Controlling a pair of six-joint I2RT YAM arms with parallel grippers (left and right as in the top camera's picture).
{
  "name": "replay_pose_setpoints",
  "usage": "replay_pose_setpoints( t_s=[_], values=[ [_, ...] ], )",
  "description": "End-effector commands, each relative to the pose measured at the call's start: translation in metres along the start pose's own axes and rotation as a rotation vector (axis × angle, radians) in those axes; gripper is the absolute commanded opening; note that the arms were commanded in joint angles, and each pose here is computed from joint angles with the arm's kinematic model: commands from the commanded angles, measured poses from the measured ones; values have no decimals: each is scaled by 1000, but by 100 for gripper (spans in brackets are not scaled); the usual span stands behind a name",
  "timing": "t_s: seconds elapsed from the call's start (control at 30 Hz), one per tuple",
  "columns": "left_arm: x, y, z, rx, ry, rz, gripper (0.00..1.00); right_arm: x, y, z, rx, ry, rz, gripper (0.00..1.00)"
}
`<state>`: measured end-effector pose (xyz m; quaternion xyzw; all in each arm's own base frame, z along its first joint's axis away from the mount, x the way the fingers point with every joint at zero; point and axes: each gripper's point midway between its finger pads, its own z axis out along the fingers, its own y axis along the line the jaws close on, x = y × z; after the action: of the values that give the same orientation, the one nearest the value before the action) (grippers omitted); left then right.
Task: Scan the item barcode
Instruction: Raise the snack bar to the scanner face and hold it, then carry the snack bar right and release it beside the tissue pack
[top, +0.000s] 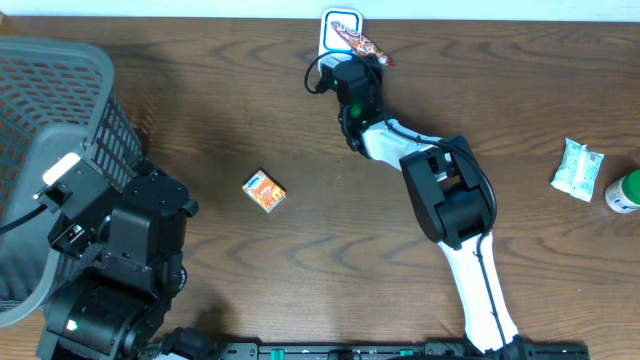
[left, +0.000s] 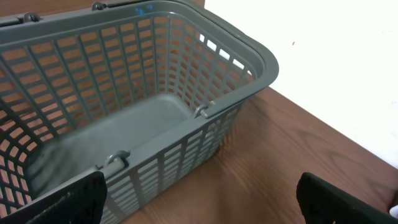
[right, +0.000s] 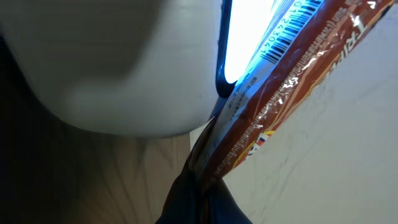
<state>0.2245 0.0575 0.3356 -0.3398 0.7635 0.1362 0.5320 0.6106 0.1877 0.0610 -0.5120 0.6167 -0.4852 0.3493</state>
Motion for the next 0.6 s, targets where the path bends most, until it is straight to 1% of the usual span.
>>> replay_pose_setpoints(
  t_s=[0.0, 0.17, 0.27, 0.4, 0.5, 0.57],
  values=[
    [-6, 2, -2, -5, -13, -17, 98, -13, -11, -8, 2, -39, -22, 1],
    [-6, 2, -2, -5, -13, -17, 98, 2, -57, -27, 8, 2, 65, 1],
    [-6, 2, -2, -5, -13, -17, 98, 23, -91, -47, -8, 53, 143, 1],
    [-6, 2, -2, -5, -13, -17, 98, 67, -122, -75, -60, 148, 296, 1],
    [-6, 2, -2, -5, -13, -17, 98, 105, -124, -89, -128, 229, 397, 1],
    [-6, 2, -2, -5, -13, -17, 98, 139, -119, -94, -172, 308, 499, 1]
  ],
)
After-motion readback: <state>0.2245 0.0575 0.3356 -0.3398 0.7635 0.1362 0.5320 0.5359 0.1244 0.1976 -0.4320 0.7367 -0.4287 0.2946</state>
